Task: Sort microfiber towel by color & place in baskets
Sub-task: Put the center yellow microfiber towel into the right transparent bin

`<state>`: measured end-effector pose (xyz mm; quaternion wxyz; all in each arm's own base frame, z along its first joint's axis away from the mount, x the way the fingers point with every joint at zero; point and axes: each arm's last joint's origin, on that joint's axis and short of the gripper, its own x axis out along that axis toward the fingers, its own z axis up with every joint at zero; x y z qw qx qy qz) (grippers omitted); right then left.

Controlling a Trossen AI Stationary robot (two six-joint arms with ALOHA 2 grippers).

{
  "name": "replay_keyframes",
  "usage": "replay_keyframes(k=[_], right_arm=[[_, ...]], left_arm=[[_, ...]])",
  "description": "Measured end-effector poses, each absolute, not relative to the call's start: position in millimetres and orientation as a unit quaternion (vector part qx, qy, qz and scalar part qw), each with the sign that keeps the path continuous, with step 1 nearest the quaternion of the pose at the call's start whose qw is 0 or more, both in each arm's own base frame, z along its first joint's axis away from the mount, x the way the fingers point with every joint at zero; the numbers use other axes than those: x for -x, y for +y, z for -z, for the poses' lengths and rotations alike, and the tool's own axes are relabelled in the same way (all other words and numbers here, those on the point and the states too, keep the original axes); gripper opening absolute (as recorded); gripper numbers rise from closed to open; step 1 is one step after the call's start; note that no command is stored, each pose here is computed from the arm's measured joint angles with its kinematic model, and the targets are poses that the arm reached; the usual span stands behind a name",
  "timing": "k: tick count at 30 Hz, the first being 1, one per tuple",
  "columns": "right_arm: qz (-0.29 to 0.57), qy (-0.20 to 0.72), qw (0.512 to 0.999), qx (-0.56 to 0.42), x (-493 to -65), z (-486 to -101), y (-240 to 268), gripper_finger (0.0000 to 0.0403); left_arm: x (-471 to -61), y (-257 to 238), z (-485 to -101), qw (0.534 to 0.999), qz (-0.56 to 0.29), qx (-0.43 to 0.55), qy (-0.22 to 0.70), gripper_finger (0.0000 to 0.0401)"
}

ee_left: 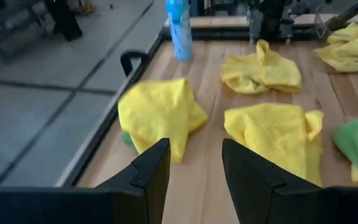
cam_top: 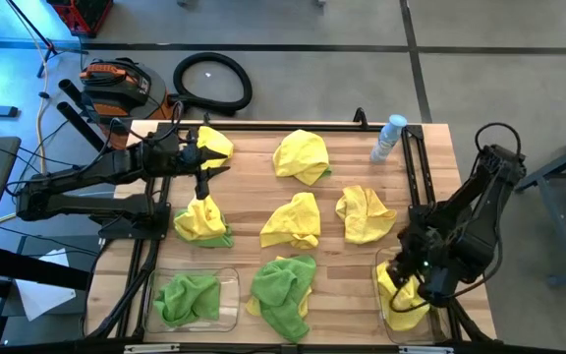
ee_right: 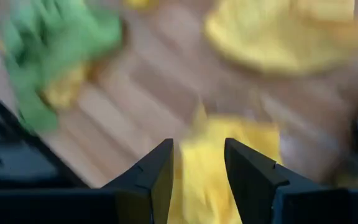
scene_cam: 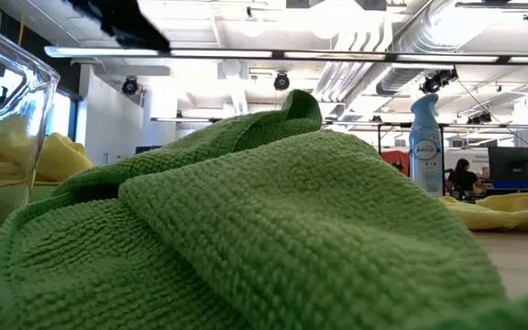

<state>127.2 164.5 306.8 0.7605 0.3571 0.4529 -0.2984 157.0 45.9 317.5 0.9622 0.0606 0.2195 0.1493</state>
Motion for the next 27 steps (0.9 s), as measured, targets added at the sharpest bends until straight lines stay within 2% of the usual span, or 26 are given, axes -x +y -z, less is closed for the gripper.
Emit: replay_keyframes(k=[5,9,15,21,27], right_arm=[[0.313,0.416,0.787,-0.332,-148.0,-293.0,151.2,0.0138],[0.295,0.384,0.828,-0.282,-167.4,-289.3,138.6,0.0138],[0.227,0.412,0.853,-0.227,-181.0,-285.8,111.5,0.0122],[0.166,0.416,0.869,-0.208,-161.3,-275.4,82.3,0.0073],[0.162,0.325,0.902,-0.233,-125.9,-276.5,57.2,0.0052]], left_arm=[[-168.7,35.5,-333.8,0.961,-0.146,-0.083,0.221,0.0133],[-183.9,22.9,-339.8,0.950,-0.150,-0.103,0.255,0.0133],[-211.0,-1.4,-349.5,0.944,-0.164,-0.103,0.266,0.0133],[-233.6,-27.3,-351.6,0.947,-0.168,-0.078,0.264,0.0133],[-257.3,-51.6,-346.7,0.950,-0.159,-0.020,0.268,0.0133]])
